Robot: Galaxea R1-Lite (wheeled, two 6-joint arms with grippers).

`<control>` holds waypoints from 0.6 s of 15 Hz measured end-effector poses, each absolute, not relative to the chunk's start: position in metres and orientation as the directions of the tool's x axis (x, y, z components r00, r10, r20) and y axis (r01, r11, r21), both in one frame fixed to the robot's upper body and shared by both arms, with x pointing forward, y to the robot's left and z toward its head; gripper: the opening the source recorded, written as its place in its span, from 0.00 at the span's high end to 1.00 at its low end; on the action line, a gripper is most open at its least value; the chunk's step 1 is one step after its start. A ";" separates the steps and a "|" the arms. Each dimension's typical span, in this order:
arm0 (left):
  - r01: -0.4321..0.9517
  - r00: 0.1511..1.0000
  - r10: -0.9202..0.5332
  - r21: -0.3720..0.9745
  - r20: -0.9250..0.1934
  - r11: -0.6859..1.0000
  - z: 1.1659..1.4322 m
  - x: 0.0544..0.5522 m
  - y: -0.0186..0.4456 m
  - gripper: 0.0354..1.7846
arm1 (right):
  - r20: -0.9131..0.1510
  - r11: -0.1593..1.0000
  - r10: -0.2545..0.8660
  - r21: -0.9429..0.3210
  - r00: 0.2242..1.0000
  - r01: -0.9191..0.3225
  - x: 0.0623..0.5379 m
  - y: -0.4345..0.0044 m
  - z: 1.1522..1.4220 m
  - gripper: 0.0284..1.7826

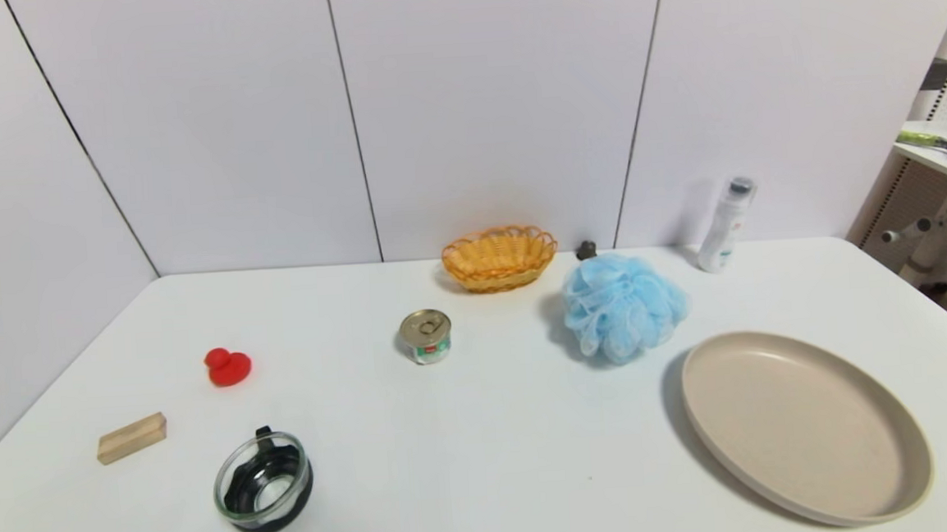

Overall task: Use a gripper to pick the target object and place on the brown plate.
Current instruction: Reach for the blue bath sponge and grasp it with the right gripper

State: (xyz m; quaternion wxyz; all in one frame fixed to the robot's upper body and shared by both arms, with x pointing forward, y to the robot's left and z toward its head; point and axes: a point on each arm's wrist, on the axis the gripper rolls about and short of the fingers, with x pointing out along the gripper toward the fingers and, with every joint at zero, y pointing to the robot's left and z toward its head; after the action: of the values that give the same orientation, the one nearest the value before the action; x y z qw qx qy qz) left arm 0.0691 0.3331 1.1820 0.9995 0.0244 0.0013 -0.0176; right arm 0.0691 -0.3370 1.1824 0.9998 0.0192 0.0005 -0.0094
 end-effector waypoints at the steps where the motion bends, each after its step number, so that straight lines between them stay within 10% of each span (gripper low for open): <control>1: 0.035 0.999 -0.035 0.049 -0.003 0.998 1.182 0.069 0.333 0.06 | -0.002 0.999 -0.019 0.038 1.000 0.019 0.069 -0.337 1.182 0.04; 9: 0.035 0.999 -0.035 0.049 -0.004 0.998 1.182 0.069 0.333 0.06 | -0.066 0.999 -0.017 0.036 0.998 0.020 0.074 -0.337 1.187 0.04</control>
State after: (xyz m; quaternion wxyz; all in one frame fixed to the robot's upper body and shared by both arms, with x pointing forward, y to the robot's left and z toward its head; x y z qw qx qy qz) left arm 0.0691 0.3331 1.1820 0.9995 0.0244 0.0015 -0.0175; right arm 0.0737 -0.3370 1.1871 0.9993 0.0182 0.0327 -0.0092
